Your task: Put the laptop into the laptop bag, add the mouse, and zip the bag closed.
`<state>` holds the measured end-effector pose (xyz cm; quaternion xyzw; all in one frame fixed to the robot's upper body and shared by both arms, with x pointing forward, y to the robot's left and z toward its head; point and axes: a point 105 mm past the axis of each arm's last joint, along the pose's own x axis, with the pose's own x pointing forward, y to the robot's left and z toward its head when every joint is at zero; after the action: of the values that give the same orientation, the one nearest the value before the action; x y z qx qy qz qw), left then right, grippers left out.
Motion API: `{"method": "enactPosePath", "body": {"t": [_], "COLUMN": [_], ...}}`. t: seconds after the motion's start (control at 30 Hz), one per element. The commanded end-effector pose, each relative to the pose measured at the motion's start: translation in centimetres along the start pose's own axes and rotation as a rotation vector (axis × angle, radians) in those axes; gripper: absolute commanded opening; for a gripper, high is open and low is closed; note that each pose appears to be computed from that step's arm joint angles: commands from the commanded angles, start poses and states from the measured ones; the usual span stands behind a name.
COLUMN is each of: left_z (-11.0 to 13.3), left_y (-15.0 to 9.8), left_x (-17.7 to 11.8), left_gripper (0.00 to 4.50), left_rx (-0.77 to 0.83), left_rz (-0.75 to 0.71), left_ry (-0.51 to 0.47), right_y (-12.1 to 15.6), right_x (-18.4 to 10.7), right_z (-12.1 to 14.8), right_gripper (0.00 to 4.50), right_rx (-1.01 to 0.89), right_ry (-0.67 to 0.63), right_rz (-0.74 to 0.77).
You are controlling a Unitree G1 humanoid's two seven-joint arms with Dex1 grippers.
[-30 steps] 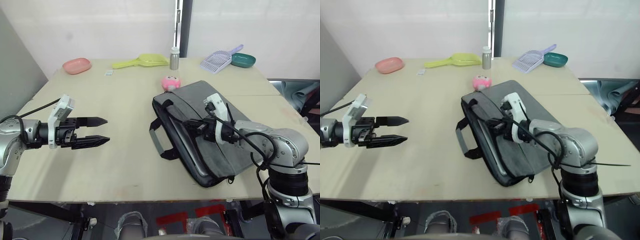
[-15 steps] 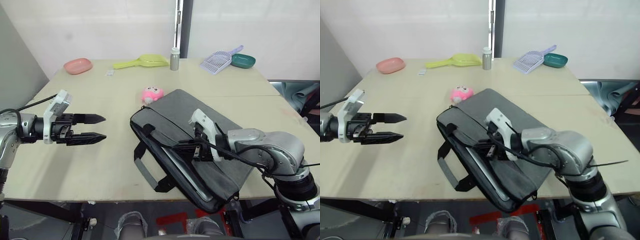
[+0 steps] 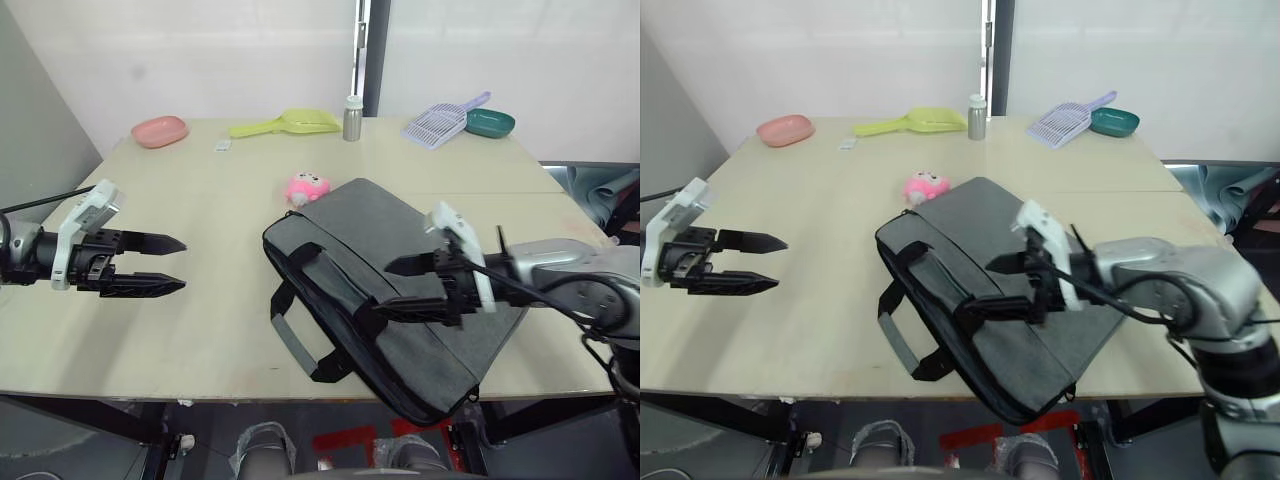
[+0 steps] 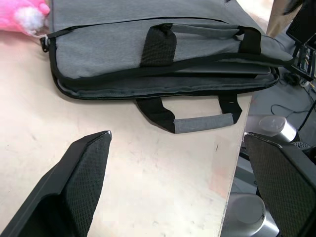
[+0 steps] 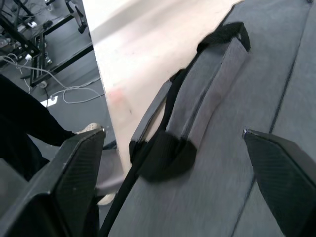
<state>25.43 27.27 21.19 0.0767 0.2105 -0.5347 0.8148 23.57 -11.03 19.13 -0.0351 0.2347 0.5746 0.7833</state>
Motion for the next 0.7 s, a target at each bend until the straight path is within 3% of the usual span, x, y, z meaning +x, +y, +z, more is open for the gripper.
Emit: {"method": "enactPosePath", "body": {"t": [0.03,0.13,0.33,0.6,0.7], "left_z": [1.3,2.4,3.5,1.6,1.4], "left_y": [0.0,4.3,8.5,10.2,10.4], "left_x": [-1.2,1.0,5.9,14.1,15.4], "left_gripper": [4.50,4.50,4.50,4.50,4.50], "left_rx": [0.044,-0.037,-0.211,-0.289,-0.278], "left_rz": [0.001,0.075,0.027,0.055,0.081], "left_ry": [-0.023,-0.171,-0.291,-0.096,-0.077], "right_y": [1.4,2.5,5.5,8.2,9.3], "right_x": [-2.2,-7.5,-8.7,-9.5,-9.0], "right_z": [0.7,-1.0,-4.6,-8.8,-9.3], "right_gripper": [4.46,4.46,4.46,4.46,4.46], "right_rx": [-0.033,0.069,0.182,0.379,0.415], "right_ry": [-0.035,-0.132,-0.209,-0.310,-0.321], "right_rz": [0.005,-0.131,-0.239,-0.401,-0.413]}}
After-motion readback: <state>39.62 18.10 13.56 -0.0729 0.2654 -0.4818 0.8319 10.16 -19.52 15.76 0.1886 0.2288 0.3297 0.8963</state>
